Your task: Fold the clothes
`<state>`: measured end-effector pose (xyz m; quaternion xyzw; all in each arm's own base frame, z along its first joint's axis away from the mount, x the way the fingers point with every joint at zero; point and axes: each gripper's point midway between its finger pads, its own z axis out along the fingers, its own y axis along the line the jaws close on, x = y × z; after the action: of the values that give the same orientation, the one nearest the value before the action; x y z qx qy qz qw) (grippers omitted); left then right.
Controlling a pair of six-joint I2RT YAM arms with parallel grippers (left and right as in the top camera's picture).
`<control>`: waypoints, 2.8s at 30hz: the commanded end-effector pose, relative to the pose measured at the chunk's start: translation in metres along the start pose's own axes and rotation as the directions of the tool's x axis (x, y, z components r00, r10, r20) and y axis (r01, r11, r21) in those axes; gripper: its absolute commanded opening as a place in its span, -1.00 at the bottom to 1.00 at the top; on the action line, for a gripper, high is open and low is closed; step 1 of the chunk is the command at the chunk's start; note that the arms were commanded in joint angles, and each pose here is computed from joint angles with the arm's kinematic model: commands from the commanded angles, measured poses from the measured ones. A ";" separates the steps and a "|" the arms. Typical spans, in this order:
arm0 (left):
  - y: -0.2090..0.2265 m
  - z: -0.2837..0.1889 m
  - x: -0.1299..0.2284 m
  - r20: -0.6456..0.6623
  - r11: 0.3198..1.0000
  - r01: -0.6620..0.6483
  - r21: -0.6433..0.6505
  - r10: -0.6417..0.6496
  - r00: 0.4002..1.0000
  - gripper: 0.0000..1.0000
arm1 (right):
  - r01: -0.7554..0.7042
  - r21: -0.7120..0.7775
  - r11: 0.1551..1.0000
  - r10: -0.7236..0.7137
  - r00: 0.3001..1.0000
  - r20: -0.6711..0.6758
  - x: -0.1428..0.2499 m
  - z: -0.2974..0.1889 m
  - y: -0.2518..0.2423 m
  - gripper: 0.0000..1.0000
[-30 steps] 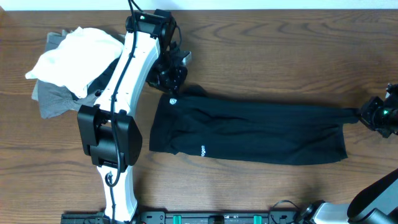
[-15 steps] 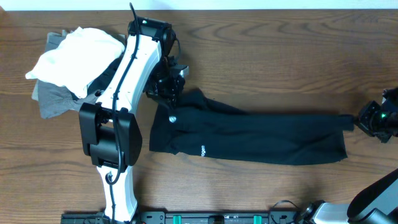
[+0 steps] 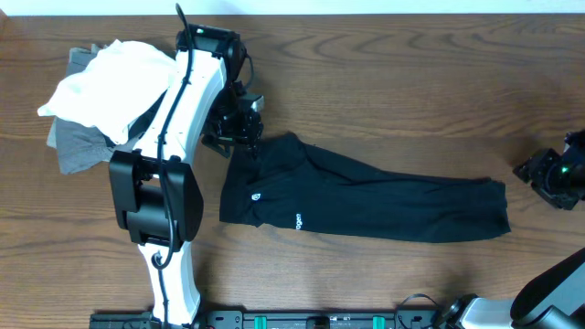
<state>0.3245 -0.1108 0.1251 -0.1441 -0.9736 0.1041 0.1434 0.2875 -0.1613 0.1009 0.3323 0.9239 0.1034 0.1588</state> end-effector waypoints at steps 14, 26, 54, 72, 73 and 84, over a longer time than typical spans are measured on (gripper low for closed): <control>-0.050 -0.004 -0.020 0.121 0.989 -0.112 0.096 0.101 0.988 0.18 | 0.009 0.057 0.998 0.002 0.982 -0.187 0.023 0.051 -0.024 0.32; -0.050 -0.004 -0.019 0.117 0.987 -0.134 0.089 0.124 0.985 0.18 | 0.160 -0.125 0.979 -0.194 0.919 -0.342 0.052 0.097 -0.024 0.47; -0.015 -0.013 -0.017 0.123 0.994 -0.081 0.069 0.072 0.990 0.16 | 0.240 0.130 0.962 -0.202 0.946 -0.253 -0.042 0.042 0.006 -0.97; 0.013 -0.080 -0.006 0.322 0.998 -0.001 0.064 -0.019 0.946 0.19 | 0.515 -0.093 0.852 -0.513 0.784 -0.349 0.041 0.005 0.154 -0.97; 0.012 -0.084 -0.005 0.334 0.998 -0.005 0.061 -0.016 0.942 0.21 | 0.531 -0.100 0.841 -0.529 0.771 -0.355 0.049 0.008 0.162 -0.97; 0.009 -0.097 0.000 0.381 0.999 -0.017 0.049 -0.003 0.924 0.24 | 0.681 -0.168 0.713 -0.671 0.592 -0.446 0.162 0.053 0.213 -0.67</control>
<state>0.3557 -0.0882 0.2079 -0.1209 -0.9793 0.1582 -0.0358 0.3289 0.0882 0.0834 -0.0683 0.9916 0.1027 -0.0379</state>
